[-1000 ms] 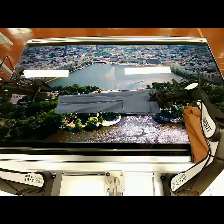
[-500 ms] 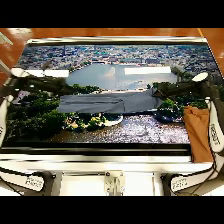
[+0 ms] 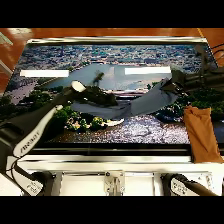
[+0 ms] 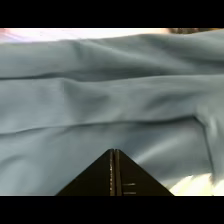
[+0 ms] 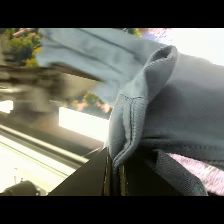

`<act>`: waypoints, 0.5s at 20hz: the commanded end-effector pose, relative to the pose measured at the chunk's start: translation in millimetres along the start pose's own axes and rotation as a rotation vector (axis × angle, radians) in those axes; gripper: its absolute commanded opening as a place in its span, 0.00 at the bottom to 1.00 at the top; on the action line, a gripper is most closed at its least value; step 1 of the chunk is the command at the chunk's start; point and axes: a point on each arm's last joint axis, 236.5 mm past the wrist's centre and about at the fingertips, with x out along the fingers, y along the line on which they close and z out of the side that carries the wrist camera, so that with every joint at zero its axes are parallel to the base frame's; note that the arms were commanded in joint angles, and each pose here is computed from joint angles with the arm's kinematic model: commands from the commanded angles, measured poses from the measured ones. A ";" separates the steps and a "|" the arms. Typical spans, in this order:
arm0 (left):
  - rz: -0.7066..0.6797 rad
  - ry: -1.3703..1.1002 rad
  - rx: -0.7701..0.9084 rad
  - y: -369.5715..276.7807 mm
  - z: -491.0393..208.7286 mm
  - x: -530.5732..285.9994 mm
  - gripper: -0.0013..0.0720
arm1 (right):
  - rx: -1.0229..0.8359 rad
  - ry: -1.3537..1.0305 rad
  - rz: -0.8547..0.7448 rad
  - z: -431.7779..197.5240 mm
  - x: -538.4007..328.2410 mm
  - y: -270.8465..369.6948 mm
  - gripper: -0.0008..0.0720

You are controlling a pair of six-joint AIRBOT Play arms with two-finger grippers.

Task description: Fold the shirts.

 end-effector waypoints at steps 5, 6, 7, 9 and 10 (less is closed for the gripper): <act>-0.266 0.039 -0.178 -77.4 -51.7 88.7 0.07 | 0.017 -0.024 -0.016 -22.4 -32.0 26.4 0.09; -0.273 0.014 -0.173 -75.4 -42.3 84.2 0.07 | 0.022 -0.024 -0.016 -22.4 -32.1 26.3 0.09; -0.268 -0.014 -0.168 -67.9 -29.2 75.3 0.07 | 0.029 -0.026 -0.020 -21.7 -31.8 25.1 0.09; -0.239 -0.096 -0.162 -40.4 11.9 40.7 0.06 | 0.042 -0.021 -0.045 -21.3 -28.7 19.3 0.09; -0.222 -0.150 -0.155 -24.3 37.2 12.5 0.06 | 0.033 -0.011 -0.078 -21.4 -22.2 14.0 0.09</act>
